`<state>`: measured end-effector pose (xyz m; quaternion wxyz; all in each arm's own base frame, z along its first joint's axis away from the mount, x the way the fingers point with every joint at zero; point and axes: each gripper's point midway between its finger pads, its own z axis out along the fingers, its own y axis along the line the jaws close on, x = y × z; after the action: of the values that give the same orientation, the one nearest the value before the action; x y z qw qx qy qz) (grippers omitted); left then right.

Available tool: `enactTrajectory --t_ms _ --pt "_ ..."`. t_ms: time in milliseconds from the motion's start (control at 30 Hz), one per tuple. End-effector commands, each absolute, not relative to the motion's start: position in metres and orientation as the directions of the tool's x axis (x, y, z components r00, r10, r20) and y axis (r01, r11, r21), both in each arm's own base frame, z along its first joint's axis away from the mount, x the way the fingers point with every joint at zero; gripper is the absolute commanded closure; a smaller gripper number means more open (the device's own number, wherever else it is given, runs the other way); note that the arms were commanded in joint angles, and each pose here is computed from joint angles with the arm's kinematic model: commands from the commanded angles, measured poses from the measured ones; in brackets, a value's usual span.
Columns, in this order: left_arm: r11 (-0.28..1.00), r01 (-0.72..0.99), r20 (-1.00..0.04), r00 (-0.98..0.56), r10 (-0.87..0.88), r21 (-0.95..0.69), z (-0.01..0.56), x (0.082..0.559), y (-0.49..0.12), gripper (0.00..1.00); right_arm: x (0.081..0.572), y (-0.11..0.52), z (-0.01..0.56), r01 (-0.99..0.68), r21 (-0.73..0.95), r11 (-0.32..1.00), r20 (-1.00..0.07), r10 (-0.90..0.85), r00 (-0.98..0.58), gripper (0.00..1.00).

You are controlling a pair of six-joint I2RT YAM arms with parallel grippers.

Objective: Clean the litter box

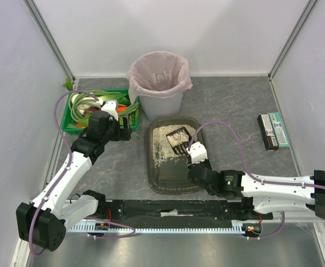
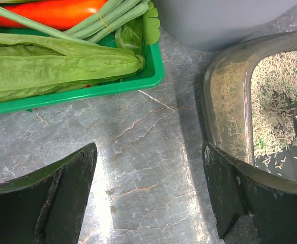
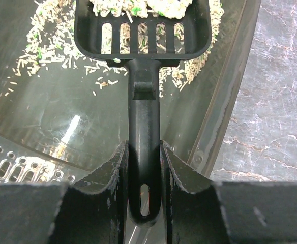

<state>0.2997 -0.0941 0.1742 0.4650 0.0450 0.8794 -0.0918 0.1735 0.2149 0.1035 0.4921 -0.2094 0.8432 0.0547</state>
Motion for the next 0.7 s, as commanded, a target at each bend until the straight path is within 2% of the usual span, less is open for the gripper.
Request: enactTrajectory --t_ms 0,67,133,233,367,500,567,667 --pt "0.975 0.174 -0.838 -0.545 -0.023 -0.14 0.182 0.299 -0.097 0.11 0.181 0.221 0.126 -0.357 -0.003 0.934 -0.912 -0.149 -0.383 1.0" --pt "0.975 0.173 -0.84 -0.542 -0.023 -0.138 0.181 0.3 -0.097 0.11 0.184 0.224 0.132 -0.37 0.022 0.929 -0.933 -0.113 -0.34 1.0" --pt "0.971 0.186 -0.838 -0.545 -0.025 -0.15 0.183 0.302 -0.1 0.11 0.192 0.222 0.131 -0.348 -0.027 0.937 -0.94 -0.142 -0.309 1.0" --pt "0.961 0.215 -0.826 -0.564 -0.021 -0.172 0.181 0.303 -0.109 0.11 0.195 0.226 0.131 -0.337 -0.052 0.94 -0.933 -0.166 -0.318 1.0" --pt "0.963 0.211 -0.813 -0.582 -0.017 -0.171 0.174 0.302 -0.109 0.11 0.187 0.245 0.126 -0.375 0.128 0.918 -0.934 -0.016 -0.356 1.0" --pt "0.965 0.205 -0.818 -0.575 -0.017 -0.164 0.174 0.303 -0.106 0.12 0.199 0.244 0.132 -0.338 0.057 0.939 -0.947 -0.056 -0.316 1.0" --pt "0.966 0.206 -0.821 -0.571 -0.012 -0.158 0.176 0.304 -0.106 0.12 0.194 0.238 0.124 -0.33 0.032 0.944 -0.928 -0.094 -0.359 1.0" --pt "0.967 0.201 -0.819 -0.574 -0.016 -0.159 0.174 0.304 -0.106 0.12 0.194 0.239 0.132 -0.333 0.144 0.932 -0.942 0.026 -0.335 1.0"
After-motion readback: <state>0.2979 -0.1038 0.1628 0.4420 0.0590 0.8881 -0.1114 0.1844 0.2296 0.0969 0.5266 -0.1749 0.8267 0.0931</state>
